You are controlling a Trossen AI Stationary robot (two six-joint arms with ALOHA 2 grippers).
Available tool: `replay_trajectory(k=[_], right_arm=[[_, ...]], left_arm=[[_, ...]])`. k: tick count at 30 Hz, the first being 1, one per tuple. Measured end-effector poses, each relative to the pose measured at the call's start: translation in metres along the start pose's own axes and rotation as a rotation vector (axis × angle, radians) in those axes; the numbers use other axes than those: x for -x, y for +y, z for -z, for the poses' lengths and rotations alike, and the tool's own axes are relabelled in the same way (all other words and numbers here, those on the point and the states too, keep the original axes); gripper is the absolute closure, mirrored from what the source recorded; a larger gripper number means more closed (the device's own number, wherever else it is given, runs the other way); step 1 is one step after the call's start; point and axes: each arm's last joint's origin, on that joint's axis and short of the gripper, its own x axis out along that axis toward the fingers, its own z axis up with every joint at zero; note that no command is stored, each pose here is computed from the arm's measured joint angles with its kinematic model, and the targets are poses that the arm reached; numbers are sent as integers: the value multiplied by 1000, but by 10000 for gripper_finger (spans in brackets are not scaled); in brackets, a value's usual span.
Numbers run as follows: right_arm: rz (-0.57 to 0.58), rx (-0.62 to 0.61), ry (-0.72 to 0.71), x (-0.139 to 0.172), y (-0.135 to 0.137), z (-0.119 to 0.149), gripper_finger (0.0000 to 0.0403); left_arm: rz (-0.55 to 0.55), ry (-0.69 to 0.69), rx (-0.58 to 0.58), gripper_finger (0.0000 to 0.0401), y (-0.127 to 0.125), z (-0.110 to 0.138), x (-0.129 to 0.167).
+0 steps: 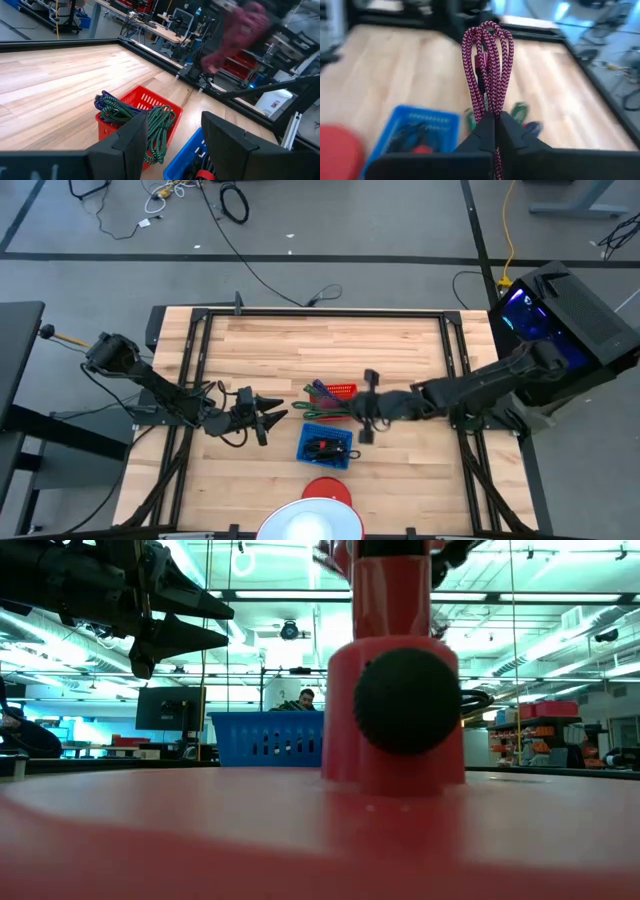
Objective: Pick & Place USB Port
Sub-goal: Put the large pink USB cable into the red bin
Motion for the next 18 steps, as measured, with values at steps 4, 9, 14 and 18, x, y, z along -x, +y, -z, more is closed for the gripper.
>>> replay_trajectory(k=[4,9,14,18], right_arm=[[93,-48,-17,-24,-19,1,403],[282,-70,82,-56,-41,20,403],[318,-142,118,-77,-48,33,403],[305,-177,134,-88,-50,40,403]], left_arm=[[0,0,0,211,0,0,0],[0,0,0,211,0,0,0],[0,0,0,211,0,0,0],[0,0,0,211,0,0,0]])
